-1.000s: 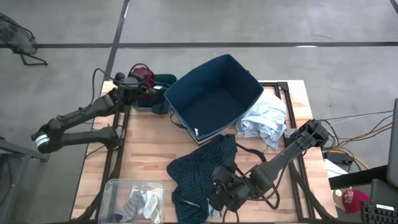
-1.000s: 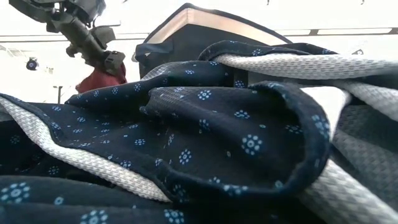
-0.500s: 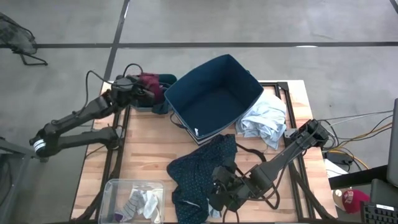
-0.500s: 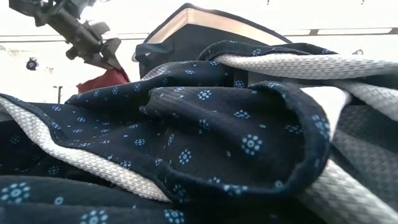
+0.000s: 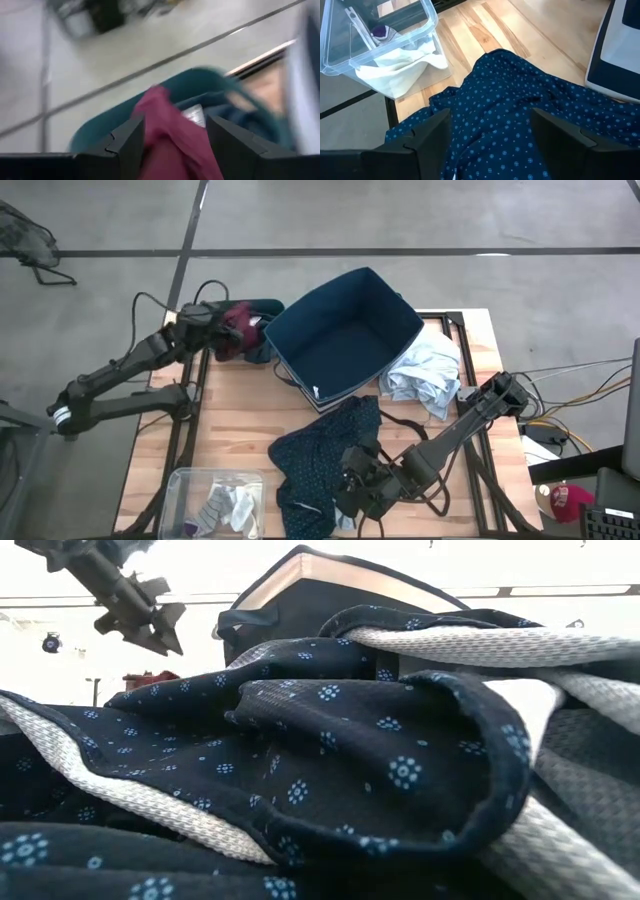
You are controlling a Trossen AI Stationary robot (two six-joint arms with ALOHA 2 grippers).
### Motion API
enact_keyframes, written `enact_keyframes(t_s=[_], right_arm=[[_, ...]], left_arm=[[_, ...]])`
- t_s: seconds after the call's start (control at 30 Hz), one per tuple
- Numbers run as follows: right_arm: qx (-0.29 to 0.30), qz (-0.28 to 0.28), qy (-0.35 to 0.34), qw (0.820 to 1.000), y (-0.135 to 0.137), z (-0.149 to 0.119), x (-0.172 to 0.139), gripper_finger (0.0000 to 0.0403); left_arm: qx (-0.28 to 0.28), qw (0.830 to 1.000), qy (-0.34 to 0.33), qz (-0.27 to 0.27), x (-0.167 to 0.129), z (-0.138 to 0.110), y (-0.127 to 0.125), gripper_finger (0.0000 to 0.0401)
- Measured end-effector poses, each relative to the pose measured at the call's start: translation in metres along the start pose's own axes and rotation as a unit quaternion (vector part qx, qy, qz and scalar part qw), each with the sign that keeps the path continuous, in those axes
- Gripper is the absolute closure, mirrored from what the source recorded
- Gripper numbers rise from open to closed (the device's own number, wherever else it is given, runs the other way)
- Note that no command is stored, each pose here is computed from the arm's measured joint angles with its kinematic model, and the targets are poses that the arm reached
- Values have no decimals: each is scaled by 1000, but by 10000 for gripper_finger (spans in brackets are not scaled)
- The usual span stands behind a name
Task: Pick & Place Cloths
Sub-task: Put the red underwear into the green bin, then put the blue polo shirt into the laundry organizer
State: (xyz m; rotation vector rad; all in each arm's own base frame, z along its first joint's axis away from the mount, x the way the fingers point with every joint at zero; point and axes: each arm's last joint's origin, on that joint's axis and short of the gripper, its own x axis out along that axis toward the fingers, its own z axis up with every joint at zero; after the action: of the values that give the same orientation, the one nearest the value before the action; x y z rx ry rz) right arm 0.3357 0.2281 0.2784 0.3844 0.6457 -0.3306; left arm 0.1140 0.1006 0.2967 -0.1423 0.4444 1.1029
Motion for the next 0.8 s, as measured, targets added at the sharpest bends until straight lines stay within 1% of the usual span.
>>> enact_keyframes(t_s=[0.07,0.13,0.2,0.27,0.33,0.43,0.47,0.53,0.6,0.67,0.73,0.8], right_arm=[[0,0,0,1000,0,0,0,131],[0,0,0,1000,0,0,0,128],[0,1,0,1000,0,0,0,125],[0,0,0,1000,0,0,0,123],[0,1,0,1000,0,0,0,121],[0,0,0,1000,0,-1,1,119],[-3,0,0,1000,0,-1,1,119],[-11,-4,-5,1000,0,-1,1,124],[-15,-9,-13,1000,0,-1,0,132],[-18,-14,-20,1000,-1,-1,0,142],[-20,-19,-25,999,-1,-2,0,152],[-19,-26,-29,999,-3,-4,2,161]], left_arm=[[-1,999,19,28,4,1,0,185],[1,1000,19,24,6,3,-2,185],[-4,1000,9,1,7,6,-4,185],[-14,999,-7,-35,7,10,-7,185],[-21,996,-26,-86,5,14,-9,185],[-25,983,-43,-175,0,18,-13,185],[-31,976,-46,-208,-2,18,-14,185],[-41,958,-53,-280,-8,19,-16,185],[-40,930,-66,-360,-15,19,-19,185],[-46,897,-83,-432,-23,19,-22,185],[-51,870,-104,-479,-31,19,-24,185],[-54,850,-126,-509,-38,16,-27,185]])
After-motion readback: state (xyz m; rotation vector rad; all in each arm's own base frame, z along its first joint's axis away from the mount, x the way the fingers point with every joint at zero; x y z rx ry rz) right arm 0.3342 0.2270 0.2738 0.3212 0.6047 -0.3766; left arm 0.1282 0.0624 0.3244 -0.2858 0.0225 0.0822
